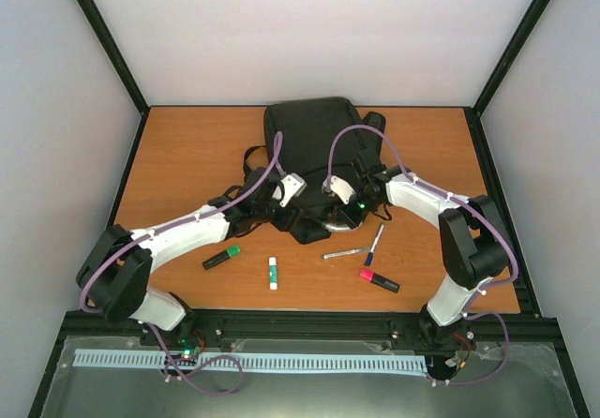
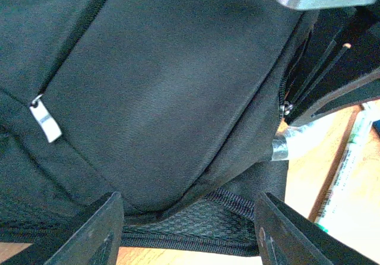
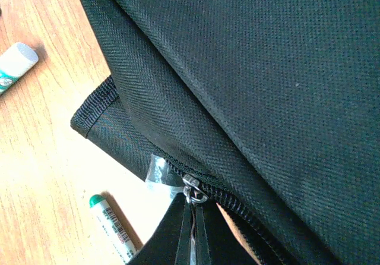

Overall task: Pack the student bag
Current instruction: Zip the student bag at the center of the board.

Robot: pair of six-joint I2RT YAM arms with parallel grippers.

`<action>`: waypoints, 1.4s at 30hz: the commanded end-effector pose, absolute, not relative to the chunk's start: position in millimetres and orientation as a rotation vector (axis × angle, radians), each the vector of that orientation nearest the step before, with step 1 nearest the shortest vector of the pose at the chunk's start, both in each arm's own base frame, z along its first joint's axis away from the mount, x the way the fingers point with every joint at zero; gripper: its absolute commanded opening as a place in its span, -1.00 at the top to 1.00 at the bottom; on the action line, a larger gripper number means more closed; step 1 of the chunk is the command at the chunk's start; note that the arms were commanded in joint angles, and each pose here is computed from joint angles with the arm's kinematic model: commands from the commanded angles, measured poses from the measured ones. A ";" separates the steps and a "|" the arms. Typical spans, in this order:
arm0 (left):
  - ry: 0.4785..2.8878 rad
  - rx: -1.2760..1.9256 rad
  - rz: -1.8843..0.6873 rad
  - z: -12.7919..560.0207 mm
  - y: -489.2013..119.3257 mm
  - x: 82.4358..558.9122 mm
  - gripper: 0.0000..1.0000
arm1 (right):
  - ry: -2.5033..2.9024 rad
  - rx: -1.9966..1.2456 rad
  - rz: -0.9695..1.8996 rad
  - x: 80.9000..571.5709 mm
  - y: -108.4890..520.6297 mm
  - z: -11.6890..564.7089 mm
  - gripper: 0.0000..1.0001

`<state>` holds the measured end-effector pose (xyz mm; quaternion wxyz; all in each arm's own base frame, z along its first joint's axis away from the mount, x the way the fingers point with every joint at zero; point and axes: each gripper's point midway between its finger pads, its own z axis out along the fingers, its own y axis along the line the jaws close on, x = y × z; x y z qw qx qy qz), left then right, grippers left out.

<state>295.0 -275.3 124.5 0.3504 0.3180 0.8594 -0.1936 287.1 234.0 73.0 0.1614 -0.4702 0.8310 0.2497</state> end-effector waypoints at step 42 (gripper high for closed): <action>2.178 0.668 -0.224 129.9 -255.8 341.6 0.98 | 2.513 -0.985 0.608 376.5 87.7 55.6 0.94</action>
